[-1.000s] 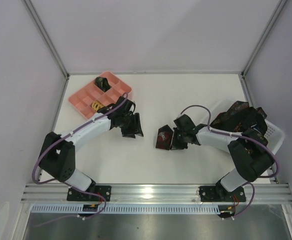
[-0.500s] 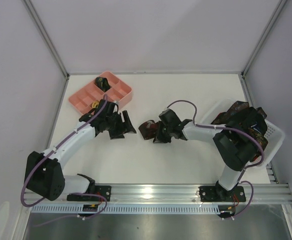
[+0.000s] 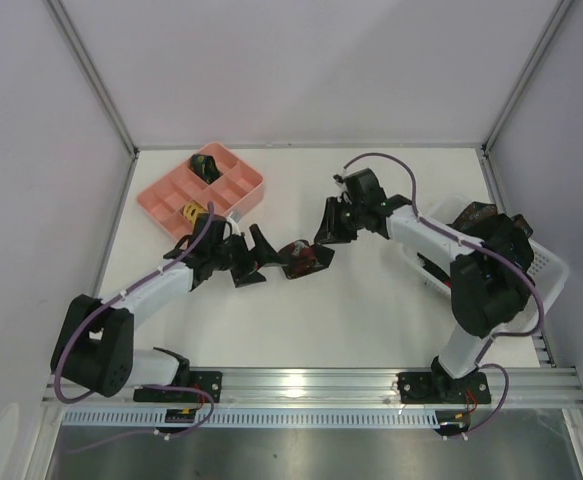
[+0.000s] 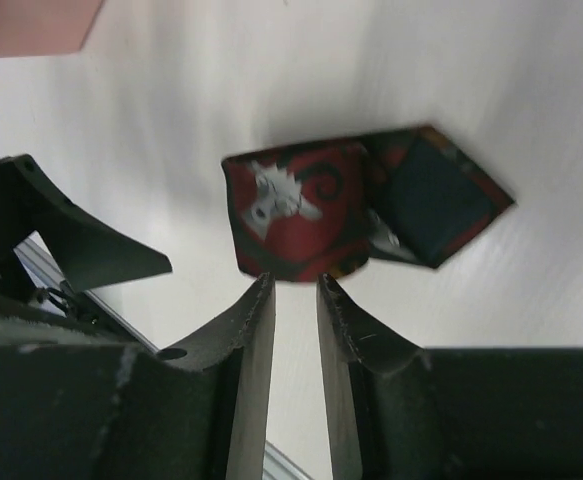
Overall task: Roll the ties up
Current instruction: Roll the tie, then place the rolled tie into the container
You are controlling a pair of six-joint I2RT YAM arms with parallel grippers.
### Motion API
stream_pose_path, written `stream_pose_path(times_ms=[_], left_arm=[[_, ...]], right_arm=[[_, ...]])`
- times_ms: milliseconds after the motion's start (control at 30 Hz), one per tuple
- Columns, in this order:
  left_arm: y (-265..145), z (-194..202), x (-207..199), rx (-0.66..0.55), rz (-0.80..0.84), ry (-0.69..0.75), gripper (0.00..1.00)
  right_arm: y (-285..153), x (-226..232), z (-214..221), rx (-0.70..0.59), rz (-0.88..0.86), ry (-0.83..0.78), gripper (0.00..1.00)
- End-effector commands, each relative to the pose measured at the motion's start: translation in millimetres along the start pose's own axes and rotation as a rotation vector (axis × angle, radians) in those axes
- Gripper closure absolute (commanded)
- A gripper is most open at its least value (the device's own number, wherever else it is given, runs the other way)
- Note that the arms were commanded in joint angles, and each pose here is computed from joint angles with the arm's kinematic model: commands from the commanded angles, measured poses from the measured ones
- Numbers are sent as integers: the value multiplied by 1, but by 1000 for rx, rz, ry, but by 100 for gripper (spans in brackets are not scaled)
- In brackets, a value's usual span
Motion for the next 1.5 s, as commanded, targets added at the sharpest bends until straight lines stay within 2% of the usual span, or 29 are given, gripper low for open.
stream_pose_path(times_ms=[0,167,300,733,933,1233,1467], left_arm=[[5,-8,-6,-2,114,-31,3],[14,-13,-2,2,153,-76,2],[20,-13,1,9,144,-120,3],[44,-27,11,22,30,-210,2],[55,-36,3,3,28,-188,0],[79,-40,-3,22,-22,-262,0],[92,-40,-3,12,-73,-251,0]], right_arm=[[15,5,-11,79,-123,-79,71],[34,5,-22,113,-207,-49,74],[45,0,-18,131,-224,-14,84],[69,-28,-13,163,-189,43,85],[72,-28,-11,170,-205,49,85],[75,-30,-9,176,-207,57,86],[77,-33,-9,176,-211,63,86]])
Point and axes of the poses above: each gripper's point midway between its finger pads, its own y axis out along the fingers, its own x axis along the line the jaws close on, z = x × y, the point moved 9 cm from there along -y, back along the fingers, and after that the axes turned 14 degrees about -y, right-handed, at the moved point
